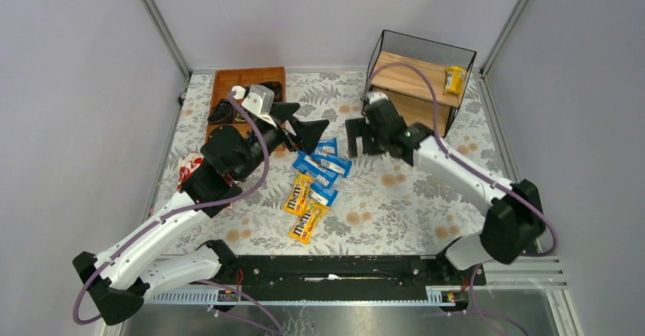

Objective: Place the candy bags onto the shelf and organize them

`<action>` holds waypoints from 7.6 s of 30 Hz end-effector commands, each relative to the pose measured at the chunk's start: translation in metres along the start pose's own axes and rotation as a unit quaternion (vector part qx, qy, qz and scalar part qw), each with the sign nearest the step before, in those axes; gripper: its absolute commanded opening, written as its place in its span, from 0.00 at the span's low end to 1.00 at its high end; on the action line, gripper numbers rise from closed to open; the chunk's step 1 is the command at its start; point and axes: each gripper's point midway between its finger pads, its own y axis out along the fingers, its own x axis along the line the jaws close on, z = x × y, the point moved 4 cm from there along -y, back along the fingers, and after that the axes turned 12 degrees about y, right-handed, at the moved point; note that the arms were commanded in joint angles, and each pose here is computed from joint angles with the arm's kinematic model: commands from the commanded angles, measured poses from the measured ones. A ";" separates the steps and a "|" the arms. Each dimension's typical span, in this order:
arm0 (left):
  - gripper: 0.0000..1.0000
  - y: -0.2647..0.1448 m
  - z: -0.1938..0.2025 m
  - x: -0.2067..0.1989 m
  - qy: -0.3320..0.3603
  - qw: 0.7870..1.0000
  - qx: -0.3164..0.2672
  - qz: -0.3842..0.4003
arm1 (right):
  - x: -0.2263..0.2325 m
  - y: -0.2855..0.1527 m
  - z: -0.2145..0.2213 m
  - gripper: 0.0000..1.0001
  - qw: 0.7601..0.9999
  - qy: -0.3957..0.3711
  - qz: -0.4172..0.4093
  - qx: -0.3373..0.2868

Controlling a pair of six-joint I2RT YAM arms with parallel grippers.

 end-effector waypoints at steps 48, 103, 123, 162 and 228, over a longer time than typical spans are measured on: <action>0.99 -0.002 -0.017 -0.002 -0.009 0.999 -0.034 0.002 | 0.065 0.068 0.157 0.30 0.881 0.327 -0.338 -0.048; 0.99 -0.011 -0.027 -0.003 -0.004 0.999 -0.050 -0.002 | -0.117 -0.001 -0.042 0.00 0.804 -0.508 0.308 0.019; 0.99 -0.007 -0.020 -0.006 0.005 0.999 -0.040 -0.003 | -0.189 0.072 -0.073 0.00 0.773 -0.554 0.306 0.042; 0.99 0.002 -0.003 -0.022 -0.002 1.000 -0.017 0.025 | -0.207 0.119 -0.055 0.00 0.780 -0.598 0.176 0.065; 0.99 0.007 0.009 -0.032 -0.004 0.999 -0.002 0.041 | -0.277 0.117 -0.054 0.00 0.780 -0.564 0.262 0.063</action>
